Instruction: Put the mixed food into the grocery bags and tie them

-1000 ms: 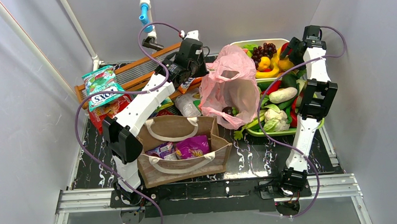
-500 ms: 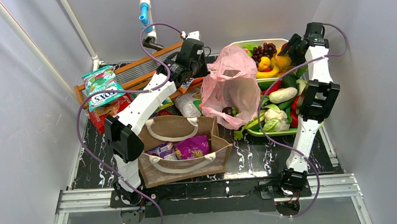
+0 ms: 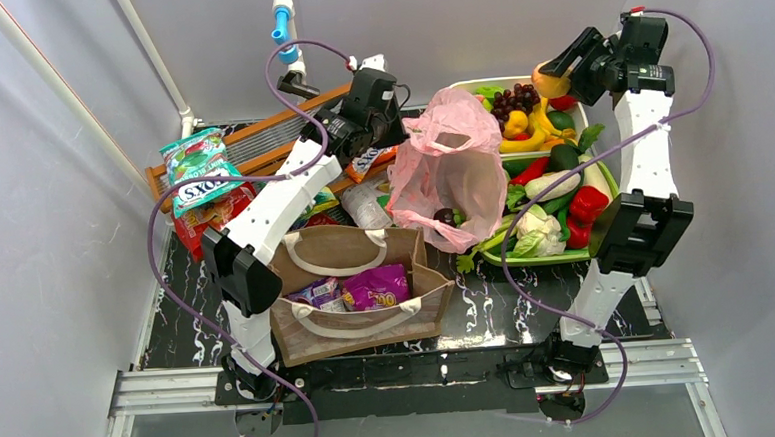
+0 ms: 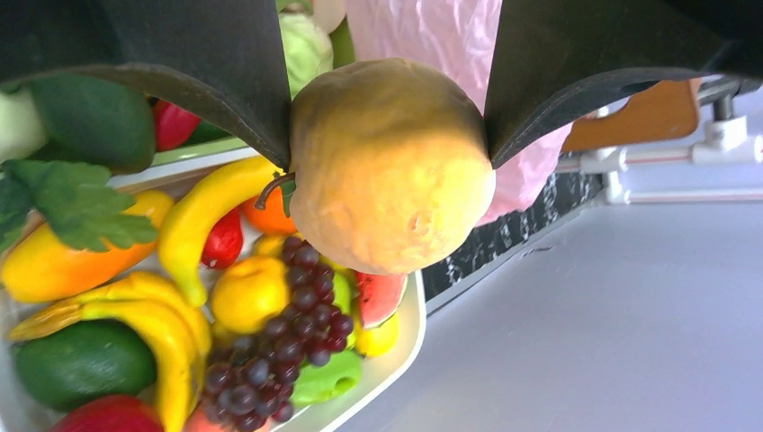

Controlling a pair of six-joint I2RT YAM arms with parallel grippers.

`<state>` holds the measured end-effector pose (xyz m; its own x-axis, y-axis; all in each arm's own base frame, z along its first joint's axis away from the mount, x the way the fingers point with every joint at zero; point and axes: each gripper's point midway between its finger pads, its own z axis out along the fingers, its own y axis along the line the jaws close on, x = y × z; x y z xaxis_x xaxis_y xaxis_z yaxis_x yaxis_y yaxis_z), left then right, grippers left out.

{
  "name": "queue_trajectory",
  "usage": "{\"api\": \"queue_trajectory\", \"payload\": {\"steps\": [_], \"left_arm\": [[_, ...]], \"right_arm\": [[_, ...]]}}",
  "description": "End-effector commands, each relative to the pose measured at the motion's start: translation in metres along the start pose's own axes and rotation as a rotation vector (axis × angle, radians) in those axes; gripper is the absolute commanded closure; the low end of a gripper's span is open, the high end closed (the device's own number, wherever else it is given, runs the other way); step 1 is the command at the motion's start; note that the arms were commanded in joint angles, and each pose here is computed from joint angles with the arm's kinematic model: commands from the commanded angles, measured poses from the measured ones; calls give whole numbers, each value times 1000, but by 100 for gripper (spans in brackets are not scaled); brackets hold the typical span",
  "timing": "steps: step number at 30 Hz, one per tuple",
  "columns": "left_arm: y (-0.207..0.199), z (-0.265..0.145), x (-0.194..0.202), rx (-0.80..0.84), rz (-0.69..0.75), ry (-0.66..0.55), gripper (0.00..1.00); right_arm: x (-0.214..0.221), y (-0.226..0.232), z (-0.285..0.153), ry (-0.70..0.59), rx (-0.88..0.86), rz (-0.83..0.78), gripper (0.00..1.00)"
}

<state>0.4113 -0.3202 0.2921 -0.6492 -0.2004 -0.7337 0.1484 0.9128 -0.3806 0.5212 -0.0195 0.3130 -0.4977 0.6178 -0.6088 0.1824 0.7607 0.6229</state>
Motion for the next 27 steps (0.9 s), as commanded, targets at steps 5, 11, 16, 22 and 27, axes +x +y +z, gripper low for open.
{"api": "queue_trajectory", "payload": {"steps": [5,11,16,22,27], "left_arm": [[1,-20,-23,-21,-20,-49,100],[-6,-25,-38,-9,-48,-89,100],[-9,-28,-39,0,-95,-91,100],[-8,-28,-40,-7,-131,-99,100],[-6,-22,-35,-17,-149,-89,100]], "right_arm": [[13,49,-52,11,-169,-27,55],[20,75,-102,-35,-240,-70,55],[35,95,-138,-51,-302,-99,54],[39,118,-189,-123,-363,-111,53],[60,144,-223,-128,-451,-131,53]]}}
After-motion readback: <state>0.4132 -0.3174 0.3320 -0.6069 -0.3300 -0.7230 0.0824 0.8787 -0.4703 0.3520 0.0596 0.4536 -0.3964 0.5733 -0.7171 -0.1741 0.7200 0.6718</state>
